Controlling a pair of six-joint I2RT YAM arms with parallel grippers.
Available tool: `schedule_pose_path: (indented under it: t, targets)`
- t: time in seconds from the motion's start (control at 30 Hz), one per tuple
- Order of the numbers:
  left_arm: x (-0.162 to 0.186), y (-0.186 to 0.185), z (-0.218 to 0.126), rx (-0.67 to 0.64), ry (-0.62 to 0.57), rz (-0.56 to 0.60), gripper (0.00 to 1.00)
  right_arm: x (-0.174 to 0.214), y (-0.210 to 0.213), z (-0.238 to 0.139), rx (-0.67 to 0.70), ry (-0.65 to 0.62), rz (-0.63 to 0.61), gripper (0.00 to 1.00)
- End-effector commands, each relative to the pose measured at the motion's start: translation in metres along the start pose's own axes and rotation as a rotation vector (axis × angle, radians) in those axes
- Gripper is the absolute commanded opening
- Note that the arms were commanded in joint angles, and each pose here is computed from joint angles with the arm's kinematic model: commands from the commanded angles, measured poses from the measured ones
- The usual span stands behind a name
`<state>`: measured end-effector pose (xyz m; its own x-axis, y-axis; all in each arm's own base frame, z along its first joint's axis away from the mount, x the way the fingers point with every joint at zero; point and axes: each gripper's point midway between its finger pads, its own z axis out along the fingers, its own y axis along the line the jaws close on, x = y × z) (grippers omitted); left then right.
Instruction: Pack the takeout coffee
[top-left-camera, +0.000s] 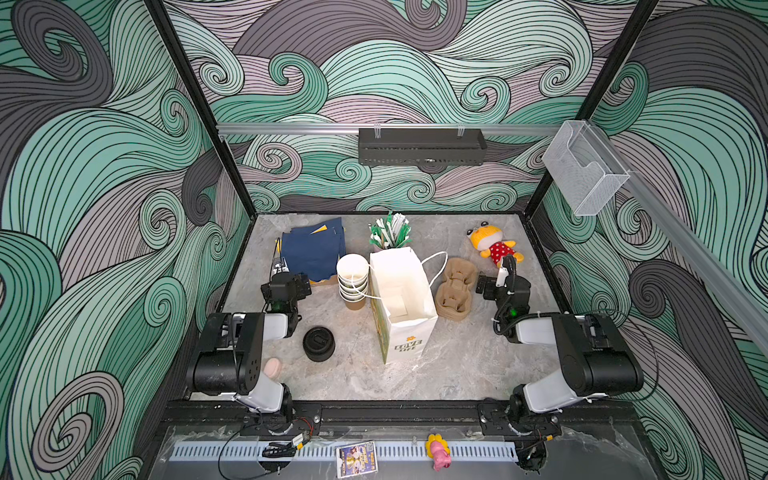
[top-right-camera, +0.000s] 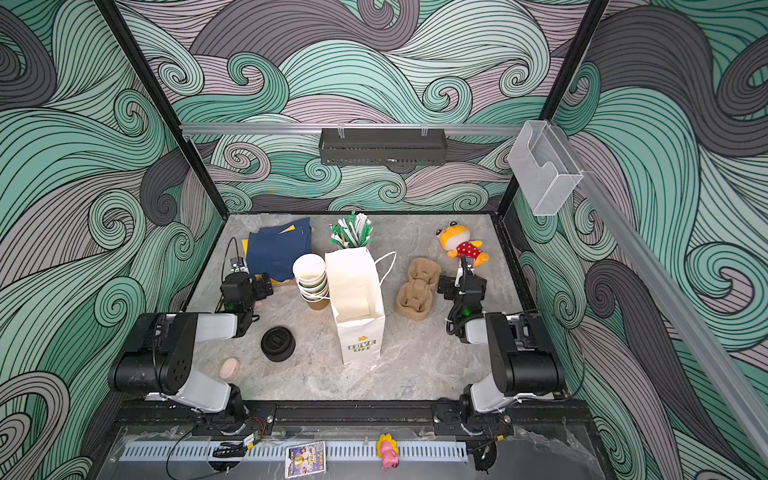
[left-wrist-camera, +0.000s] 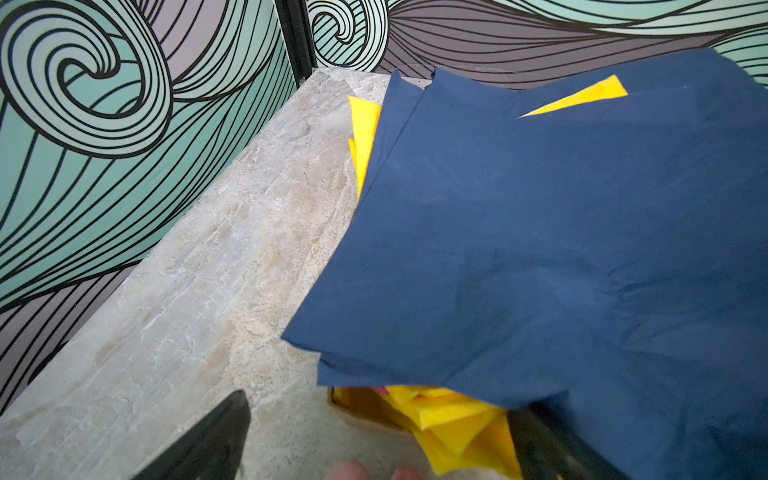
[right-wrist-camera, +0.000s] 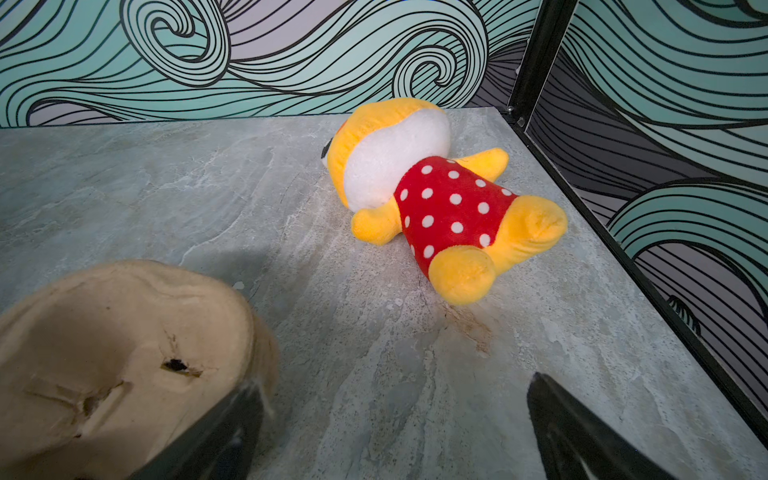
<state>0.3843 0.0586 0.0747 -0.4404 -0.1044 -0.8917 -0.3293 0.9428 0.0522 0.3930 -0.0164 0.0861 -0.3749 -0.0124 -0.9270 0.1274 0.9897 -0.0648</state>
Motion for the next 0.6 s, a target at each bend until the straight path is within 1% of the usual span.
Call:
schedule_pose_path:
  t: [0.0, 0.2, 0.27, 0.33, 0.37, 0.43, 0.47, 0.5, 0.53, 0.57]
  targets:
    - [-0.015, 0.002, -0.001, -0.009, -0.036, -0.017, 0.99, -0.007, 0.001, -0.001, -0.01, -0.023, 0.007, 0.99]
    - [-0.015, 0.002, -0.001, -0.008, -0.039, -0.018, 0.99, -0.009, 0.0, -0.003, -0.008, -0.033, 0.007, 0.99]
    - [-0.02, 0.005, -0.004, -0.02, -0.053, -0.022, 0.99, -0.014, -0.014, -0.009, 0.066, -0.043, 0.044, 0.99]
    - [-0.029, 0.009, -0.012, -0.038, -0.034, -0.028, 0.99, -0.022, -0.019, -0.019, 0.082, -0.08, 0.054, 0.99]
    - [-0.042, 0.012, -0.02, -0.044, -0.057, -0.038, 0.98, -0.025, -0.022, -0.024, 0.097, -0.078, 0.06, 0.99]
    - [-0.055, 0.016, -0.033, -0.051, -0.078, -0.046, 0.99, -0.03, -0.033, -0.037, 0.146, -0.048, 0.087, 0.99]
    - [-0.06, 0.018, -0.039, -0.054, -0.087, -0.052, 0.99, -0.036, -0.042, -0.046, 0.189, -0.033, 0.14, 0.99]
    - [-0.065, 0.02, -0.046, -0.056, -0.093, -0.061, 0.99, -0.033, -0.05, -0.055, 0.232, 0.017, 0.184, 0.99]
    - [-0.069, 0.022, -0.052, -0.057, -0.097, -0.067, 0.99, -0.034, -0.053, -0.064, 0.239, 0.057, 0.212, 0.99]
    - [-0.073, 0.023, -0.058, -0.054, -0.097, -0.076, 0.99, -0.034, -0.05, -0.073, 0.197, 0.104, 0.223, 0.99]
